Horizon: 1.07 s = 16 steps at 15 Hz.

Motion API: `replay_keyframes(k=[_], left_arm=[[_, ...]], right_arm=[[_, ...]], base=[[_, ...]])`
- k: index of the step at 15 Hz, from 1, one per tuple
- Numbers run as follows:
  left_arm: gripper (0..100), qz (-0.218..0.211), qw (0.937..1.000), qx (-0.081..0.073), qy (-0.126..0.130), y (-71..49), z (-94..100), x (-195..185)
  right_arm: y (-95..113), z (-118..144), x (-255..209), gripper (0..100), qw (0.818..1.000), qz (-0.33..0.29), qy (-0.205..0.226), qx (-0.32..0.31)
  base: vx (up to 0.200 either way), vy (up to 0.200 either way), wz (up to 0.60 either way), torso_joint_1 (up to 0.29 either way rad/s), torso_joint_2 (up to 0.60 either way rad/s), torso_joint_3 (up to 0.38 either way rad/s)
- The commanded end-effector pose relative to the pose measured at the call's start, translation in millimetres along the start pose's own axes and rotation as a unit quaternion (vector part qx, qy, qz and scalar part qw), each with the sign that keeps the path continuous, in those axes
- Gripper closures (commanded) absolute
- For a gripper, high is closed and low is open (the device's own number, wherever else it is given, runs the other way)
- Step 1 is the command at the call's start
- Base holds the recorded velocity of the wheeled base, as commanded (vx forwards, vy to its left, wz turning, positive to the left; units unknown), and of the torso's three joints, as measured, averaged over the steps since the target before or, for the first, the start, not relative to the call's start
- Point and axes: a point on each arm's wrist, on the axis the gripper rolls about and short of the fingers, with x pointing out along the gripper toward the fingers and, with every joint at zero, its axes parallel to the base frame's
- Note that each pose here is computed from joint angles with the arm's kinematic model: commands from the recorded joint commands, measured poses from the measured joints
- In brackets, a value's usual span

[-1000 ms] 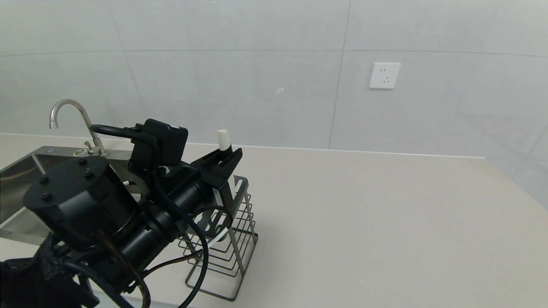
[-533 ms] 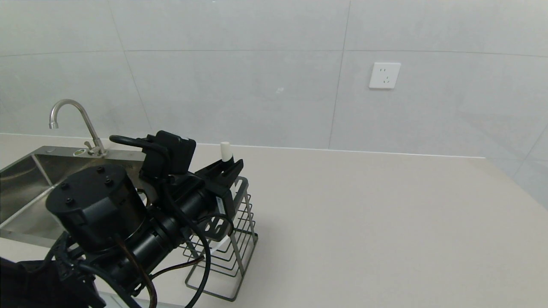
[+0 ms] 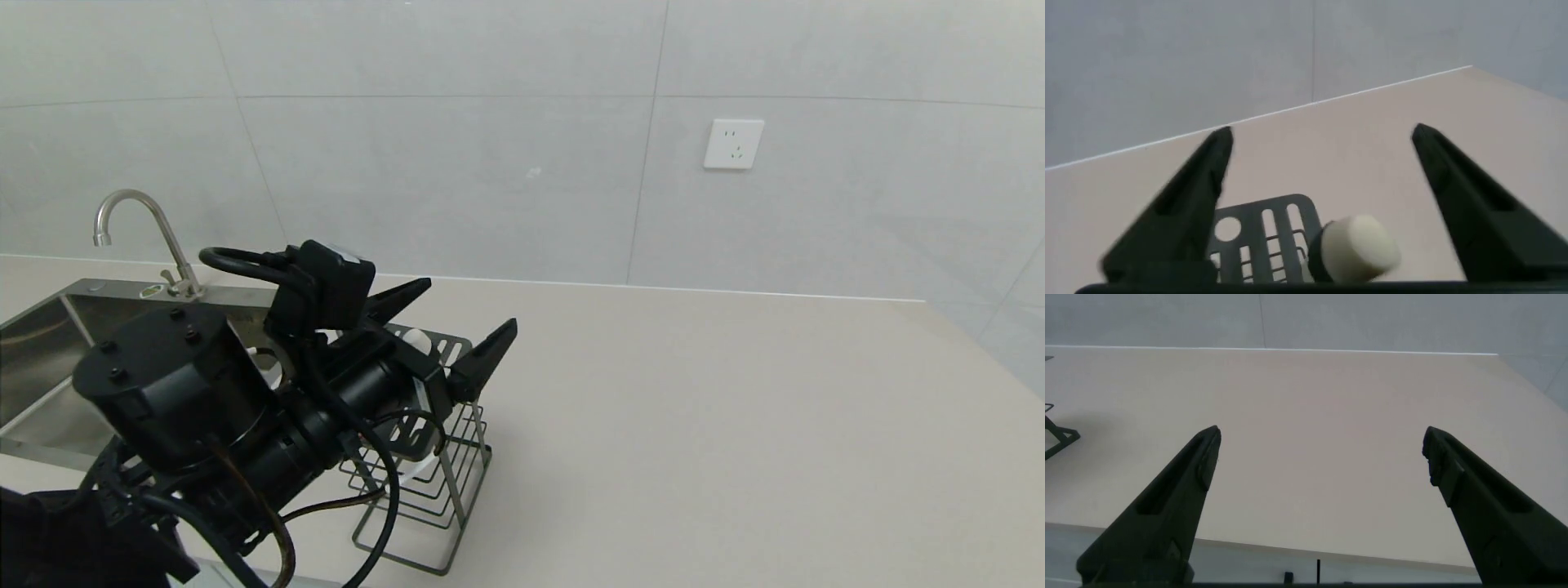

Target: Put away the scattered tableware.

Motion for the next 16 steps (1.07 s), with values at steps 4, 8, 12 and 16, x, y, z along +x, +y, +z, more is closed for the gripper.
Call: replay_keyframes(k=[4, 8, 12, 16], left_arm=[[0, -0.117, 0.989, 0.042, -0.08, 28.2, 34.3, -61], [0, -0.058, 0.9705, 0.099, -0.212, 36.4, 69.5, -134], [0, 0.018, 0.9443, 0.162, -0.286, 17.0, 71.0, -217], [0, 0.069, 0.9583, 0.158, -0.228, -4.5, 31.9, -260]], right_arm=[[0, 0, 0, 0, 1.0, 0.0, 0.0, 0.0], [0, 0, 0, 0, 1.0, 0.0, 0.0, 0.0], [0, 0, 0, 0, 1.0, 0.0, 0.0, 0.001], [0, 0, 0, 0, 1.0, 0.0, 0.0, 0.0]], base=[[0.0, 0.0, 0.0, 0.0, 0.0, 0.0], [0.0, 0.0, 0.0, 0.0, 0.0, 0.0], [0.0, 0.0, 0.0, 0.0, 0.0, 0.0], [0.0, 0.0, 0.0, 0.0, 0.0, 0.0]])
